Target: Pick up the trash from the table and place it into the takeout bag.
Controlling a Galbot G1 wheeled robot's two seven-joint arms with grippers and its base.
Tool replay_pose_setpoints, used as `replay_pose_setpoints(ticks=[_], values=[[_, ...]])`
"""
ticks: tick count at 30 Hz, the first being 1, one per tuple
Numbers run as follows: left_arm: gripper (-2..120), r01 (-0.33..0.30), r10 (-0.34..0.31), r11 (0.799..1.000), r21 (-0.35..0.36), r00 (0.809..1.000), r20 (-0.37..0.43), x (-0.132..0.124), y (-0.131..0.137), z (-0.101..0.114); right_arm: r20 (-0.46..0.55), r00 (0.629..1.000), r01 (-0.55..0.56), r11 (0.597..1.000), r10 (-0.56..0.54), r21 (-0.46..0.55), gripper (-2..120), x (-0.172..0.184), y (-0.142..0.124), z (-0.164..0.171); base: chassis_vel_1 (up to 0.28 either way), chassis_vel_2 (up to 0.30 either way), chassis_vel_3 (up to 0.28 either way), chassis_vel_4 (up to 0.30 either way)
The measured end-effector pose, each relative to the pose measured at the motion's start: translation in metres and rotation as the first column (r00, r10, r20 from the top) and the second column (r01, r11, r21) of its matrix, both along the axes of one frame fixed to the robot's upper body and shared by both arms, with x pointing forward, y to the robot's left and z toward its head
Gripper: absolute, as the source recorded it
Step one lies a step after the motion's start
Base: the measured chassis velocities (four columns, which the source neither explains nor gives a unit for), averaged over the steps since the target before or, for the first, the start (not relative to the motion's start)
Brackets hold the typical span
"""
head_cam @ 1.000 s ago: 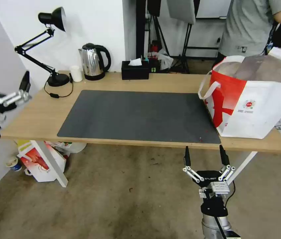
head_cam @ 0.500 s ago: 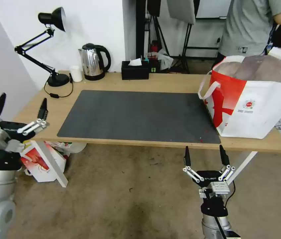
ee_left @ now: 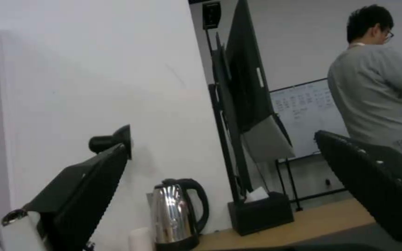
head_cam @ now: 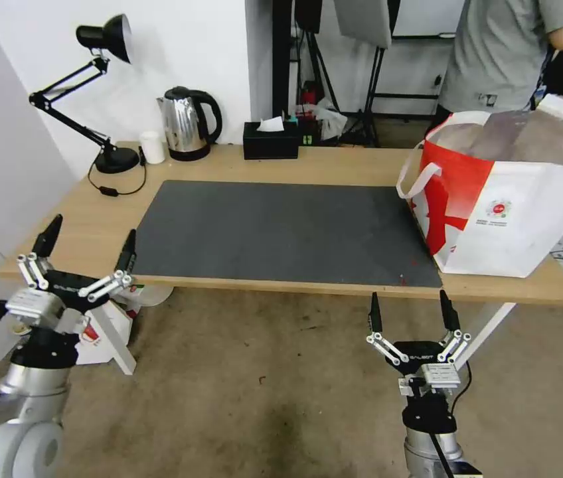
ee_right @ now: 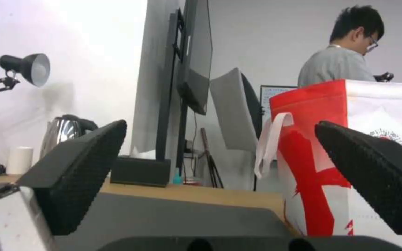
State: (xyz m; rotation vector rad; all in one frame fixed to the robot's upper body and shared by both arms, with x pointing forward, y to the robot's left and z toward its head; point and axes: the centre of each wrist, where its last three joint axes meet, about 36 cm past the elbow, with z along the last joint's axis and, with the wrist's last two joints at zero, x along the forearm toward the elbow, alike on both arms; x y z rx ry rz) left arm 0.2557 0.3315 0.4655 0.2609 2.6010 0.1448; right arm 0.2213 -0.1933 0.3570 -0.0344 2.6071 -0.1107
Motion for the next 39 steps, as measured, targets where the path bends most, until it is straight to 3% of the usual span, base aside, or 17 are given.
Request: replay_pose_setpoints(ticks=[8,24,39], values=[[100,0.044,-0.044,0.999,0.002,0.999,-0.021,-0.009,-0.008,-0.021,0.0,1.0,0.0,1.0,0.0,0.0,100,0.0,0.0,0.0,0.0,0.0,0.0,0.0],[100,-0.016,0.015,1.0,-0.016,1.0,-0.026,-0.029,-0.003,-0.068,0.0,1.0,0.0,1.0,0.0,0.0,100,0.0,0.0,0.0,0.0,0.0,0.0,0.0],[100,-0.053,0.053,0.998,-0.024,0.999,0.001,-0.04,-0.004,-0.085,0.0,1.0,0.0,1.0,0.0,0.0,100,0.0,0.0,0.0,0.0,0.0,0.0,0.0]])
